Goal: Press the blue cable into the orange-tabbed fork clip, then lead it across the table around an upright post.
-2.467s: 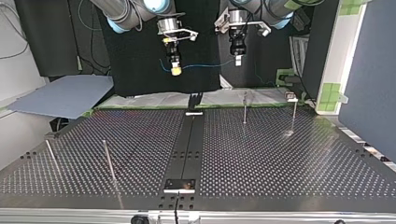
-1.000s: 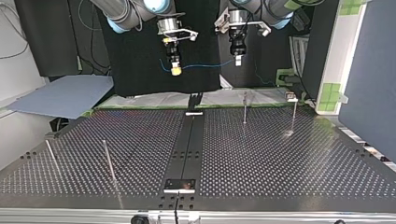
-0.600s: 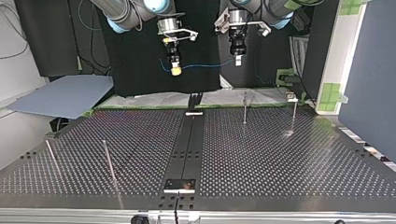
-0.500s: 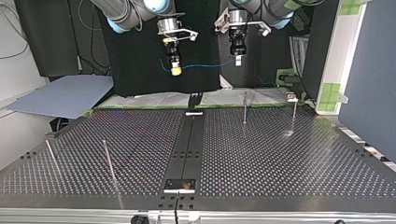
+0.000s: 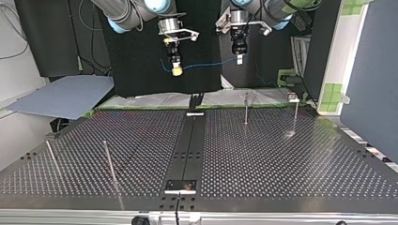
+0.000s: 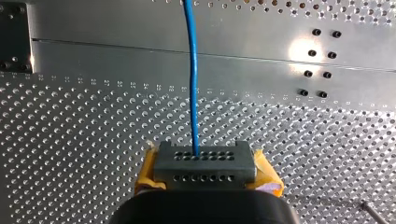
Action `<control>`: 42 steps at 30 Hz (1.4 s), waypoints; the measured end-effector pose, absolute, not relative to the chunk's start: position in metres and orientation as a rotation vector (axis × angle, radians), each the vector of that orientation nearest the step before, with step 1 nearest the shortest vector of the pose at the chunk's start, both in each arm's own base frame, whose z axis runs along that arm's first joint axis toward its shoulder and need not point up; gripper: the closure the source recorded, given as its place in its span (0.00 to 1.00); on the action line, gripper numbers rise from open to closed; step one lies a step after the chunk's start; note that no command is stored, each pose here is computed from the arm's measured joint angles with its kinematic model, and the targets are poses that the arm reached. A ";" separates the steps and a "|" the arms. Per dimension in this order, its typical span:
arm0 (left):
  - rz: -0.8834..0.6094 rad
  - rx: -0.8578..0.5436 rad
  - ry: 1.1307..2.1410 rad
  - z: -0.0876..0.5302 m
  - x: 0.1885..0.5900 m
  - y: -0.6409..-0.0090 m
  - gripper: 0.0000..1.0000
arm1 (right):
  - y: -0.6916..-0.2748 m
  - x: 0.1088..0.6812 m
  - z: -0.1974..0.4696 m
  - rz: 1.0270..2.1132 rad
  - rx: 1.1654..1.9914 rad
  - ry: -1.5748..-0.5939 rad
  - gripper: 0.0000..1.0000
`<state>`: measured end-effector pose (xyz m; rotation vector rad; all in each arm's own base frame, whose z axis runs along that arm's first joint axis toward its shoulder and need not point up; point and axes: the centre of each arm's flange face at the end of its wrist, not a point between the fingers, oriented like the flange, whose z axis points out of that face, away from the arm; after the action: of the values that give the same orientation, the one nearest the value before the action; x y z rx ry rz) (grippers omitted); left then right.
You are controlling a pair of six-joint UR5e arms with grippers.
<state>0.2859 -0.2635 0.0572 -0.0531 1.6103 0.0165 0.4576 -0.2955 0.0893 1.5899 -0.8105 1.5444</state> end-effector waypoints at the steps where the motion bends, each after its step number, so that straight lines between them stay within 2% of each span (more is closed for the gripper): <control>1: 0.017 -0.053 1.611 0.057 0.286 -0.263 1.00 | -0.296 0.458 0.089 1.545 1.590 -0.810 1.00; 14: 0.024 -0.046 1.617 0.054 0.285 -0.261 1.00 | -0.296 0.457 0.088 1.539 1.592 -0.812 1.00; 25: 0.111 -0.001 1.675 0.017 0.279 -0.225 1.00 | -0.287 0.441 0.035 1.391 1.739 -0.846 1.00; 33: 0.130 -0.068 1.616 0.018 0.297 -0.211 1.00 | -0.280 0.434 0.003 1.332 1.802 -0.860 1.00; 42: 0.117 -0.086 1.559 0.020 0.301 -0.207 1.00 | -0.281 0.434 0.003 1.326 1.799 -0.867 1.00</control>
<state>0.3010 -0.2073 0.0196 -0.0856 1.5595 0.1166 0.4336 -0.2815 0.0033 1.7988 -0.8667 1.3258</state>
